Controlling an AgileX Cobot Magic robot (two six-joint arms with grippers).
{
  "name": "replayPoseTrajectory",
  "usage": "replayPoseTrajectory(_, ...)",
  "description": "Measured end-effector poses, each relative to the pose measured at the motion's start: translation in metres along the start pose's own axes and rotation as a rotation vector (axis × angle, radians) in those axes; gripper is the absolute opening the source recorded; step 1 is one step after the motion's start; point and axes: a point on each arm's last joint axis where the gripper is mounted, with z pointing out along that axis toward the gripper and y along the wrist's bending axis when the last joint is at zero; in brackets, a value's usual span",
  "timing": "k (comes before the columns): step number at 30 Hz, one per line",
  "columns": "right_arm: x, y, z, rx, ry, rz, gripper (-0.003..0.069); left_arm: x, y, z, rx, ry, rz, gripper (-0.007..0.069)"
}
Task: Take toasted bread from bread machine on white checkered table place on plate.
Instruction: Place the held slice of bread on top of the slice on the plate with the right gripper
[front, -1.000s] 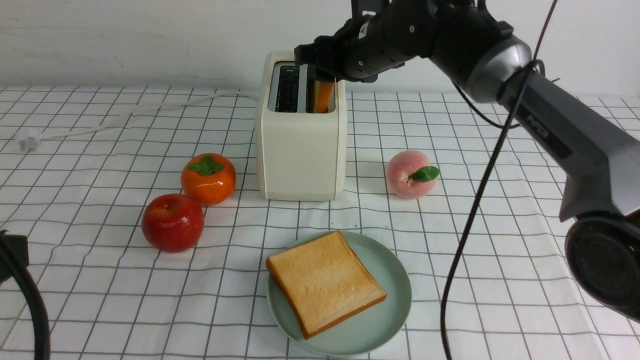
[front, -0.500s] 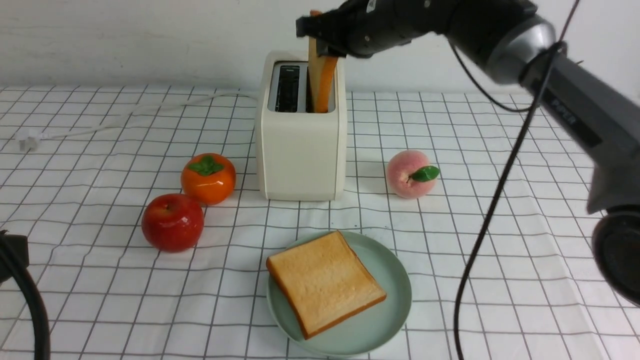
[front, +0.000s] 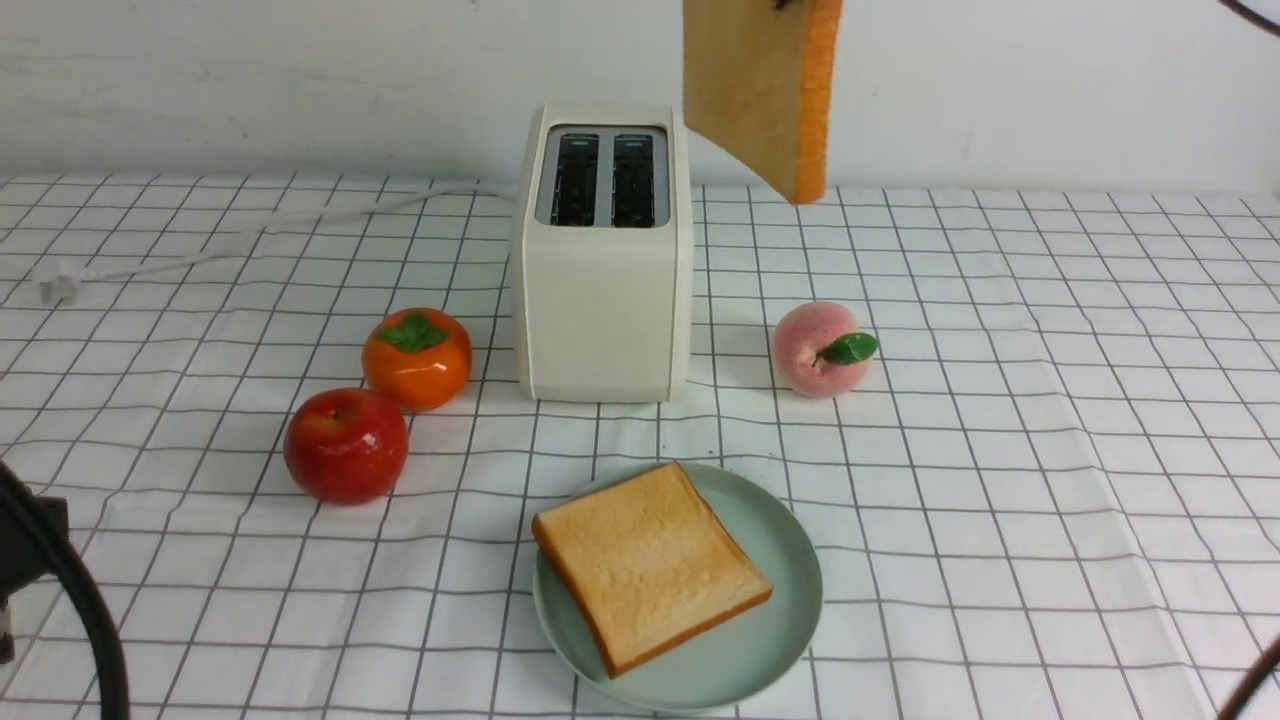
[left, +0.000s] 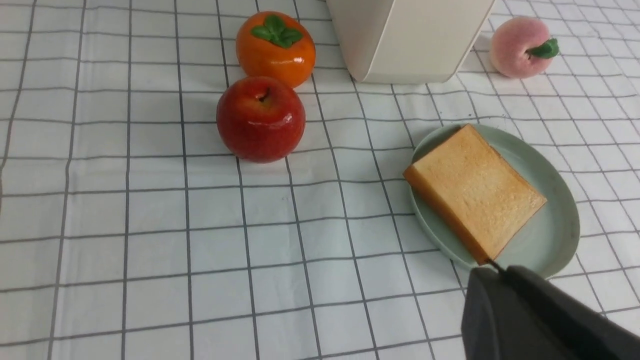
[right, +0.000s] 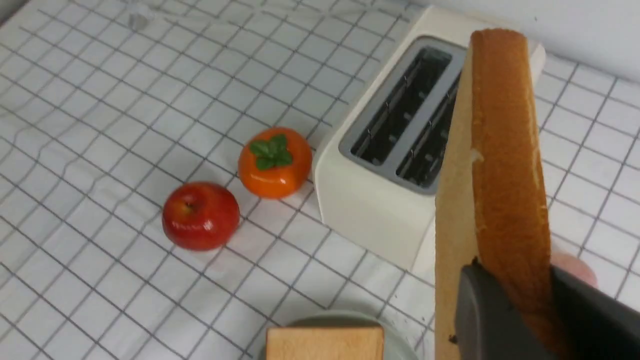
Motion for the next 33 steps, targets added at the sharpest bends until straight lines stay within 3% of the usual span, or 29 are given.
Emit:
replayPoseTrajectory(3, 0.021, -0.003, -0.012, 0.045, 0.067, -0.003, 0.0105, 0.005, 0.001, 0.004, -0.003, 0.024, -0.003, -0.0013)
replayPoseTrajectory(7, 0.089, -0.012, -0.043, 0.12, 0.177, 0.062, 0.0105, 0.012, 0.0, 0.01, 0.025, 0.046, 0.0, -0.0013)
replayPoseTrajectory(8, 0.088, -0.012, -0.048, 0.118, 0.157, 0.067, 0.0105, 0.013, 0.0, 0.011, 0.028, 0.045, 0.001, -0.0013)
replayPoseTrajectory(13, 0.153, -0.01, -0.013, -0.056, 0.126, 0.262, 0.0105, 0.014, -0.006, 0.011, 0.097, 0.052, 0.022, -0.0013)
replayPoseTrajectory(15, 0.177, -0.003, 0.02, -0.207, 0.131, 0.341, 0.0105, 0.014, -0.009, 0.011, 0.124, 0.051, 0.037, -0.0013)
replayPoseTrajectory(21, 0.203, -0.001, 0.078, -0.407, 0.044, 0.415, 0.0105, 0.014, -0.01, 0.011, 0.141, 0.051, 0.046, -0.0013)
replayPoseTrajectory(26, 0.204, -0.008, 0.107, -0.427, -0.049, 0.477, 0.0105, 0.014, -0.01, 0.011, 0.143, 0.051, 0.046, -0.0013)
replayPoseTrajectory(33, 0.221, -0.017, 0.141, -0.393, 0.01, 0.523, 0.0105, 0.015, -0.01, 0.011, 0.143, 0.059, 0.046, -0.0013)
